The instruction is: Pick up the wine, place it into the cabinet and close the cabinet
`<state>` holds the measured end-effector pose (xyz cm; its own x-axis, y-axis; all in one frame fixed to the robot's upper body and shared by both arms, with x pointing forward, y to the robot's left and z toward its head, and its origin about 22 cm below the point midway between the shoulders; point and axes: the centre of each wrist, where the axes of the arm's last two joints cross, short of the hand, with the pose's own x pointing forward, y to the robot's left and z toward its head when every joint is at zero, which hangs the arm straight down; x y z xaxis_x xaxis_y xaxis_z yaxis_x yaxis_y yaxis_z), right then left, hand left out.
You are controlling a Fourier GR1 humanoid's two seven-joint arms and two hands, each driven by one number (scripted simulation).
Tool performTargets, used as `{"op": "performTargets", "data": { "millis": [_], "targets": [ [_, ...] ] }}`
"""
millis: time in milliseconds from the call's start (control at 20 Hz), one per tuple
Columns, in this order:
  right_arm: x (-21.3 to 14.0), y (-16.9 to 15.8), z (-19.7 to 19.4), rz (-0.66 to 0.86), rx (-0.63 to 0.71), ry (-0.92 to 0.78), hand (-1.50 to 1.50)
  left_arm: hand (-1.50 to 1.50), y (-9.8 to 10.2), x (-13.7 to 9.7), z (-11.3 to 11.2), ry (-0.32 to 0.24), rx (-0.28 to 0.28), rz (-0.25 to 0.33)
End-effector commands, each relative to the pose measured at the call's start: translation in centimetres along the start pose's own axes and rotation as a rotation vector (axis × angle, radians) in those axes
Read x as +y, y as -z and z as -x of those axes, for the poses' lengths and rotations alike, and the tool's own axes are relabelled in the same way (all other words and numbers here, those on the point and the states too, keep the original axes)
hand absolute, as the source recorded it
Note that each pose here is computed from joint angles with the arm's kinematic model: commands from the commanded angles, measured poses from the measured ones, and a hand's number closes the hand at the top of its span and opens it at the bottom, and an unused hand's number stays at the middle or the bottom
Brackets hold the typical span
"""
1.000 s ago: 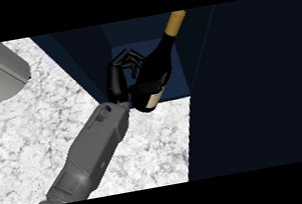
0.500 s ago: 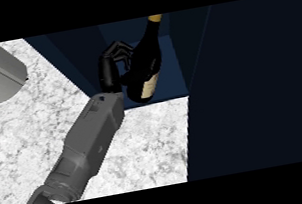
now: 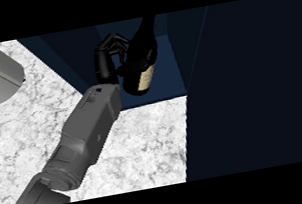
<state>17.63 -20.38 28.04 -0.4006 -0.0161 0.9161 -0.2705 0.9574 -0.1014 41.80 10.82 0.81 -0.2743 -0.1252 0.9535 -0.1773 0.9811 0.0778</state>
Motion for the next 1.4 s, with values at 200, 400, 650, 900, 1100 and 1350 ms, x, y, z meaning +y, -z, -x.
{"op": "performTargets", "data": {
  "millis": [200, 400, 650, 900, 1100, 1350],
  "targets": [
    [-0.1, -1.0, -0.6, -0.024, -0.041, 0.009, -1.5, 1.5, 0.3, 0.2, 0.1, 0.164, 0.018, -0.016],
    [0.0, -0.1, -1.1, -0.055, -0.06, 0.017, -1.5, 1.5, 1.4, 0.0, -1.0, 0.166, 0.033, -0.029],
    [0.1, -0.4, -0.9, -0.049, -0.055, 0.02, -1.5, 1.5, 1.9, 2.8, -0.2, 0.213, 0.071, -0.096],
    [0.7, -0.8, -1.5, -0.076, -0.058, 0.028, -1.5, 1.5, -0.2, 1.6, 1.3, 0.092, 0.119, -0.097],
    [0.5, -0.7, -1.3, -0.061, -0.071, 0.026, -1.5, 1.5, -1.2, 1.6, 2.1, -0.053, 0.147, -0.089],
    [0.2, 0.2, -1.0, -0.067, -0.068, 0.04, -1.5, 1.5, -1.5, 1.3, 2.2, -0.143, 0.217, -0.064]
  ]
}}
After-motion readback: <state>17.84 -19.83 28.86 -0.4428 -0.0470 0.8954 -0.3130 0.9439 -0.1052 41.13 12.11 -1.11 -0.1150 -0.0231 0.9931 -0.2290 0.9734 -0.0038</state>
